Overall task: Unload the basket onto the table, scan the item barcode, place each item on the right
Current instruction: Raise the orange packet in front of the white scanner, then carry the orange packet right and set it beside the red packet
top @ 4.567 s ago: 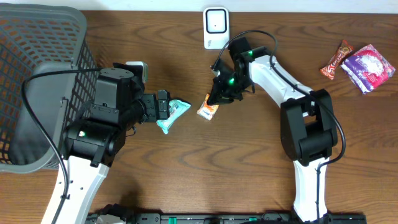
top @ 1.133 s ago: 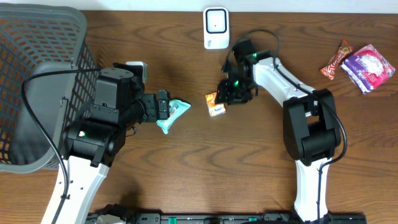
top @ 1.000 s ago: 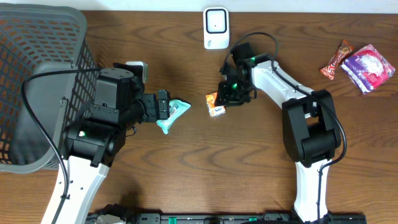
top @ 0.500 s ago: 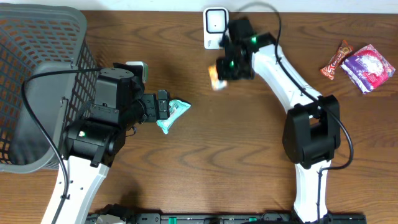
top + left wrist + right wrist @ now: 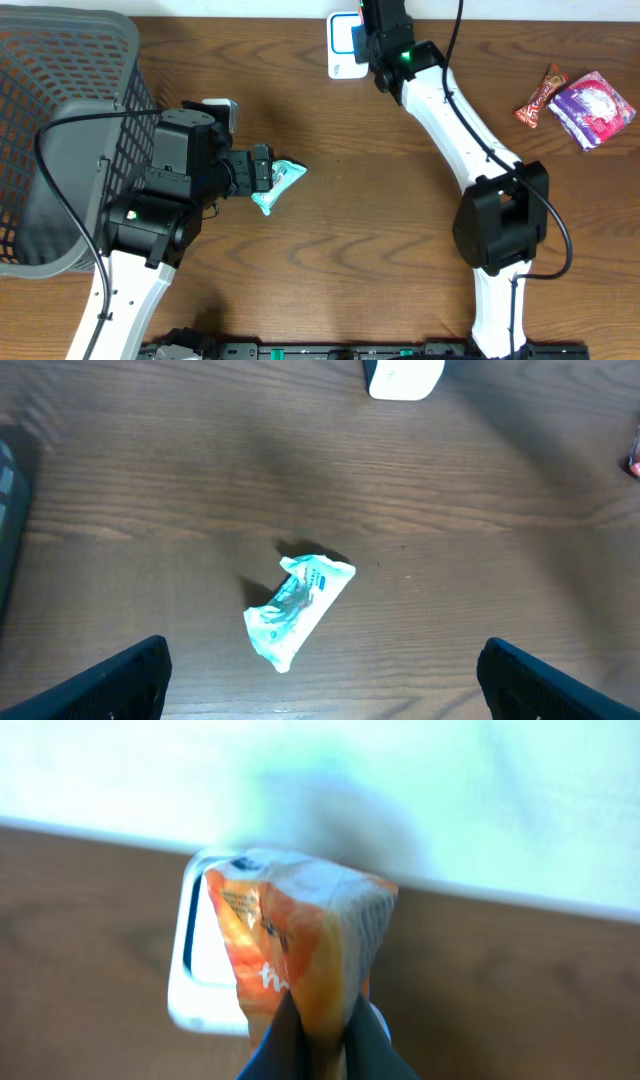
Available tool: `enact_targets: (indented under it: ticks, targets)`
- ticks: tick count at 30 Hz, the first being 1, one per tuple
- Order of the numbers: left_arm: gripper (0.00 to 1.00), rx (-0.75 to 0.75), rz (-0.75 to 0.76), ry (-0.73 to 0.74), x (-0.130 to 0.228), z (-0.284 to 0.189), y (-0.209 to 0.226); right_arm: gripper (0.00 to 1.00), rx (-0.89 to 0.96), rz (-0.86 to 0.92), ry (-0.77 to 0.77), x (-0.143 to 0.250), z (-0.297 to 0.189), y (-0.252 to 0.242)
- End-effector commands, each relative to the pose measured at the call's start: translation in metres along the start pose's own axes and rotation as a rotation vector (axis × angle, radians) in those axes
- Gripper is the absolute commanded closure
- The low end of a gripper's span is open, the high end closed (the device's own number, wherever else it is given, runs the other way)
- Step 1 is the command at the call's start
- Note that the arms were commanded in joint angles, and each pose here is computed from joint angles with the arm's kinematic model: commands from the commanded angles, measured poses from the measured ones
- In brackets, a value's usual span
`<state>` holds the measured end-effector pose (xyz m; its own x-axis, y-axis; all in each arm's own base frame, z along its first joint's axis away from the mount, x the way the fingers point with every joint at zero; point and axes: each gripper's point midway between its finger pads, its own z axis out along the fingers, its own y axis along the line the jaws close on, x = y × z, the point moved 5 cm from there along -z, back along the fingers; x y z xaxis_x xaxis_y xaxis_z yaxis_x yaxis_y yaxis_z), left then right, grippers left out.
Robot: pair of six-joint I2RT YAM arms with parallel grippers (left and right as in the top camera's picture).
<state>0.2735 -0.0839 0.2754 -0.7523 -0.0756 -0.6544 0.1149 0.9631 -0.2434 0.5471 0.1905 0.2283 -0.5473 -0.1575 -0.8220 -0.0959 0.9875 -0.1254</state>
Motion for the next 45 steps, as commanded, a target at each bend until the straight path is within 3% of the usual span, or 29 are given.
enact_targets:
  ticks: [1,12,17,22,26,34,35,38,39,40,41,45]
  targets:
    - [0.02,0.005,0.003,-0.008,-0.003,-0.002,0.000,0.99,0.061,-0.108,-0.035,0.005,0.023,0.001]
    - [0.02,0.005,0.003,-0.008,-0.003,-0.002,0.000,0.99,-0.015,-0.177,-0.085,0.019,0.055,0.030]
    - [0.02,0.005,0.003,-0.008,-0.003,-0.002,0.000,0.99,0.060,-0.166,-0.092,0.012,0.049,0.016]
    - [0.02,0.005,0.003,-0.008,-0.003,-0.002,0.000,0.99,0.333,-0.127,-0.058,0.004,0.034,-0.042]
    - [0.02,0.005,0.003,-0.008,-0.003,-0.002,0.000,0.99,0.561,-0.145,0.094,0.027,0.032,-0.110]
    - [0.02,0.005,0.003,-0.008,-0.003,-0.002,0.000,0.99,0.664,-0.093,0.450,0.097,0.023,-0.229]
    - [0.02,0.005,0.003,-0.008,-0.003,-0.002,0.000,0.95,0.646,-0.080,0.485,0.104,0.022,-0.238]
    - [0.02,0.005,0.004,-0.008,-0.003,-0.002,0.000,0.68,0.643,-0.034,0.546,0.120,0.017,-0.260]
    - [0.02,0.005,0.003,-0.008,-0.003,-0.002,0.000,0.54,0.652,-0.015,0.551,0.122,0.016,-0.265]
    - [0.02,0.005,0.003,-0.008,-0.003,-0.002,0.000,0.13,0.661,0.001,0.557,0.124,0.014,-0.269]
    - [0.02,0.005,0.003,-0.008,-0.003,-0.002,0.000,0.01,0.662,0.001,0.559,0.123,0.011,-0.270]
    - [0.02,0.005,0.003,-0.008,-0.003,-0.002,0.000,0.01,0.648,0.019,0.507,0.105,0.001,-0.258]
